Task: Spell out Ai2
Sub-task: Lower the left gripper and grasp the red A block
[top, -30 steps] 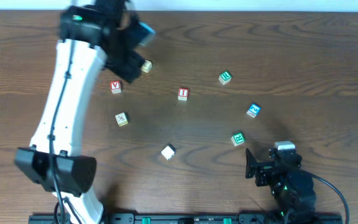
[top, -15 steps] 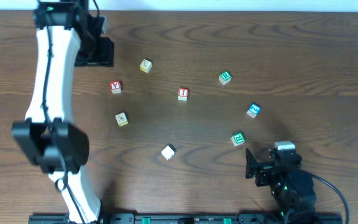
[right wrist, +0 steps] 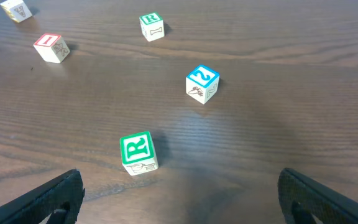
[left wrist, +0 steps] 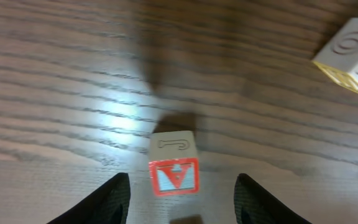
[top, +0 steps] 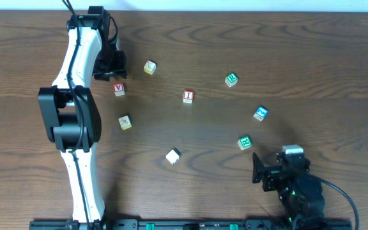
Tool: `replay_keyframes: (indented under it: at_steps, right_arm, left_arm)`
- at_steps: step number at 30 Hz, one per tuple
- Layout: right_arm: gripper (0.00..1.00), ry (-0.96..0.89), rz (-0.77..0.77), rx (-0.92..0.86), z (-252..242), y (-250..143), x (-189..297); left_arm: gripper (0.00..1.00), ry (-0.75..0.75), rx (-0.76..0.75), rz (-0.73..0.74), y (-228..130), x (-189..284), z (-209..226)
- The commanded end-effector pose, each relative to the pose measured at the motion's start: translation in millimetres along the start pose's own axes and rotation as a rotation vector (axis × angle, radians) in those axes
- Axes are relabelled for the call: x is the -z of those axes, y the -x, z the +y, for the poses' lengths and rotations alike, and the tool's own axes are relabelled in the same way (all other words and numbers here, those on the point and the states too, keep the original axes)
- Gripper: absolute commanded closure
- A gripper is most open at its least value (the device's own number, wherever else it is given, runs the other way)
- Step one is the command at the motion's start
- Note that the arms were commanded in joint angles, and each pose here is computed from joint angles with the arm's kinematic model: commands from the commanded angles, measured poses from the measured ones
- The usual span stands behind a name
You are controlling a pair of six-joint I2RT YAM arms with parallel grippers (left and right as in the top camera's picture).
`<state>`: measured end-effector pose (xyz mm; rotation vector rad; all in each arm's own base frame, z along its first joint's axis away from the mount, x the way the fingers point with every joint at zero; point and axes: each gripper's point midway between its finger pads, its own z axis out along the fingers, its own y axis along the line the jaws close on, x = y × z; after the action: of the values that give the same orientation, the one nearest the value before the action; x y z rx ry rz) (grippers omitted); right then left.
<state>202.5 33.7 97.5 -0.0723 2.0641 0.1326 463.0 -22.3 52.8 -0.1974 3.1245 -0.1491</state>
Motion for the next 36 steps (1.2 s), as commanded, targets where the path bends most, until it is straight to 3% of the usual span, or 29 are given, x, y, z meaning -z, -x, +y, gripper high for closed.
replay_keyframes:
  at_steps: [1,3,5,19,21,25,34,36]
  right_arm:
    - [0.01,-0.005,0.007,0.007,-1.9,-3.7,-1.8]
    - [0.01,-0.005,0.007,0.007,-1.9,-3.7,-1.8]
    - [0.01,-0.005,0.007,0.007,-1.9,-3.7,-1.8]
    - [0.01,-0.005,0.007,0.007,-1.9,-3.8,-1.8]
    - [0.01,-0.005,0.007,0.007,-1.9,-3.7,-1.8]
    - [0.01,-0.005,0.007,0.006,-1.9,-3.7,-1.8]
    - [0.00,-0.005,0.007,0.006,-1.9,-3.7,-1.8]
    - [0.01,-0.005,0.007,0.007,-1.9,-3.7,-1.8]
  left_arm:
    - [0.44,0.052,0.058,0.012,-1.9,-6.7,10.2]
    - [0.43,0.056,0.059,0.016,-2.8,-7.0,11.0]
    - [0.35,0.056,0.069,0.017,-3.1,-8.1,11.1]
    - [0.41,-0.010,0.031,0.083,-23.3,-47.8,-0.2]
    - [0.46,-0.007,0.028,0.081,-23.2,-48.6,-1.0]
    - [0.71,-0.003,0.026,0.073,-21.4,-49.5,-0.8]
    - [0.73,0.019,-0.055,0.066,-20.0,-49.5,3.2]
    - [0.77,0.018,-0.110,0.068,-20.3,-49.5,3.2]
